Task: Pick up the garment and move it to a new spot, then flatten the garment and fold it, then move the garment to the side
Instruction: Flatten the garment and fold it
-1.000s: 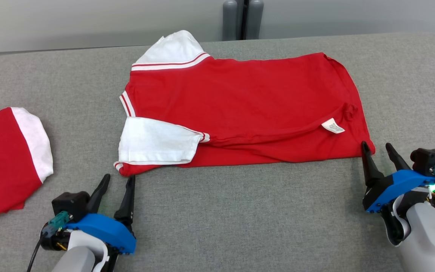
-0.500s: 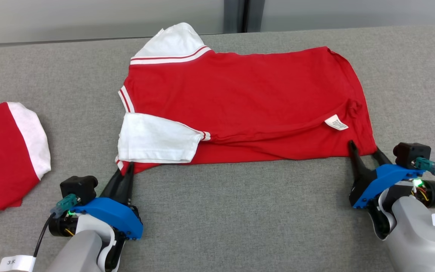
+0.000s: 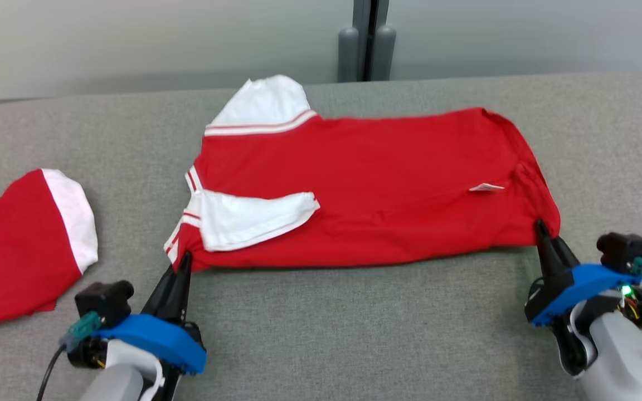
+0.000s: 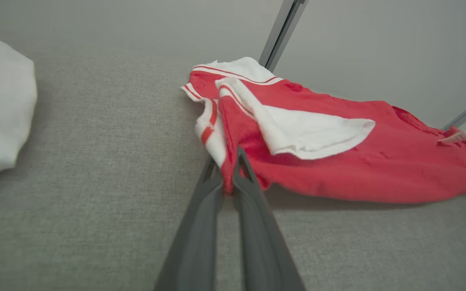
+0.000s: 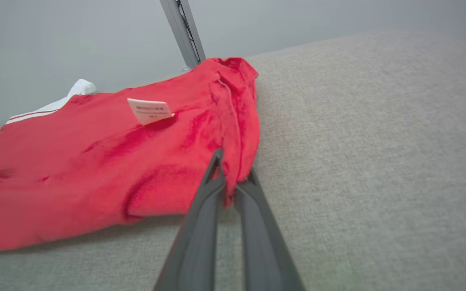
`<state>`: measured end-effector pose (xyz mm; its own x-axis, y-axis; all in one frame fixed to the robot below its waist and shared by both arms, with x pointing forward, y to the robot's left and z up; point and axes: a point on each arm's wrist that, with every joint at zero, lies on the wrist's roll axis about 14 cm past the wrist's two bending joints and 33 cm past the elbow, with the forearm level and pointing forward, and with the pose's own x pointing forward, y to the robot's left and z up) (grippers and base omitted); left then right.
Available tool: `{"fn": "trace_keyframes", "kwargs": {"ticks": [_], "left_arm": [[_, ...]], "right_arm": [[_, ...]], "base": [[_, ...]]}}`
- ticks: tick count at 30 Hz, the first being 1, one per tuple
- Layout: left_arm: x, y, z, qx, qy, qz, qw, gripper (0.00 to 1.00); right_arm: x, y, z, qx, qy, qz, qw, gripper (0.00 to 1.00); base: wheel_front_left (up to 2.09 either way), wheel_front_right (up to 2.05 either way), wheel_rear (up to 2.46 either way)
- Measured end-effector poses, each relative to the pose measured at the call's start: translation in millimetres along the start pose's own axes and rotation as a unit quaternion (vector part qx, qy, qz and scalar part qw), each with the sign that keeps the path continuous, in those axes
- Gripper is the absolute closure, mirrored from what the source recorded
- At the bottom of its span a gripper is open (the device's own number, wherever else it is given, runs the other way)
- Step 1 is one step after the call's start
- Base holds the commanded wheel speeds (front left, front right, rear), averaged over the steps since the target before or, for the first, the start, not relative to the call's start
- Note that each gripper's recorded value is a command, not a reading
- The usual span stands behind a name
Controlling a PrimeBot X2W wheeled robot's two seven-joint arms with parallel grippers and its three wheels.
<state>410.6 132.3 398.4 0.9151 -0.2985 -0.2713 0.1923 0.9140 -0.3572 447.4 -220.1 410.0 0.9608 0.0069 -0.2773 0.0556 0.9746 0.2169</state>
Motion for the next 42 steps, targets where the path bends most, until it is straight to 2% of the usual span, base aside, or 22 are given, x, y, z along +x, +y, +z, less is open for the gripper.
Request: {"fn": "trace_keyframes", "kwargs": {"ticks": [7, 18, 19, 20, 21, 22, 32, 42], "left_arm": [[-32.8, -11.2, -7.0, -0.006, -0.013, 0.001, 1.0, 1.0], [-70.3, -13.6, -46.1, -0.034, 0.024, 0.028, 0.999, 1.0], [-71.4, -13.9, -47.8, -0.034, 0.026, 0.029, 0.999, 1.0], [-71.9, -13.6, -48.1, -0.033, 0.026, 0.03, 0.999, 0.84], [-72.1, -13.0, -47.2, -0.032, 0.025, 0.032, 0.999, 0.21], [-72.3, -12.2, -45.8, -0.026, 0.022, 0.034, 0.999, 0.0], [-67.7, -5.9, 9.1, 0.018, -0.065, 0.044, 0.997, 0.0], [-72.1, -3.7, 71.3, 0.076, -0.159, 0.058, 0.983, 0.0]], "right_arm": [[-34.3, -8.2, -2.6, 0.012, -0.016, 0.0, 1.0, 1.0], [-76.7, -24.9, -36.8, 0.036, 0.033, -0.028, 0.998, 1.0], [-78.7, -24.4, -40.0, 0.04, 0.039, -0.03, 0.998, 0.94], [-80.6, -24.3, -42.5, 0.042, 0.044, -0.031, 0.998, 0.51], [-82.0, -25.1, -43.4, 0.04, 0.046, -0.033, 0.998, 0.0], [-82.4, -26.3, -41.8, 0.037, 0.044, -0.034, 0.998, 0.0], [-81.1, -15.4, 1.6, 0.01, -0.025, -0.021, 0.999, 0.0], [-79.5, 35.0, 53.0, 0.015, -0.124, 0.037, 0.991, 0.0]], "base": [[0.0, 0.0, 0.0], [0.0, 0.0, 0.0], [0.0, 0.0, 0.0], [0.0, 0.0, 0.0], [0.0, 0.0, 0.0], [0.0, 0.0, 0.0], [0.0, 0.0, 0.0], [0.0, 0.0, 0.0]]}}
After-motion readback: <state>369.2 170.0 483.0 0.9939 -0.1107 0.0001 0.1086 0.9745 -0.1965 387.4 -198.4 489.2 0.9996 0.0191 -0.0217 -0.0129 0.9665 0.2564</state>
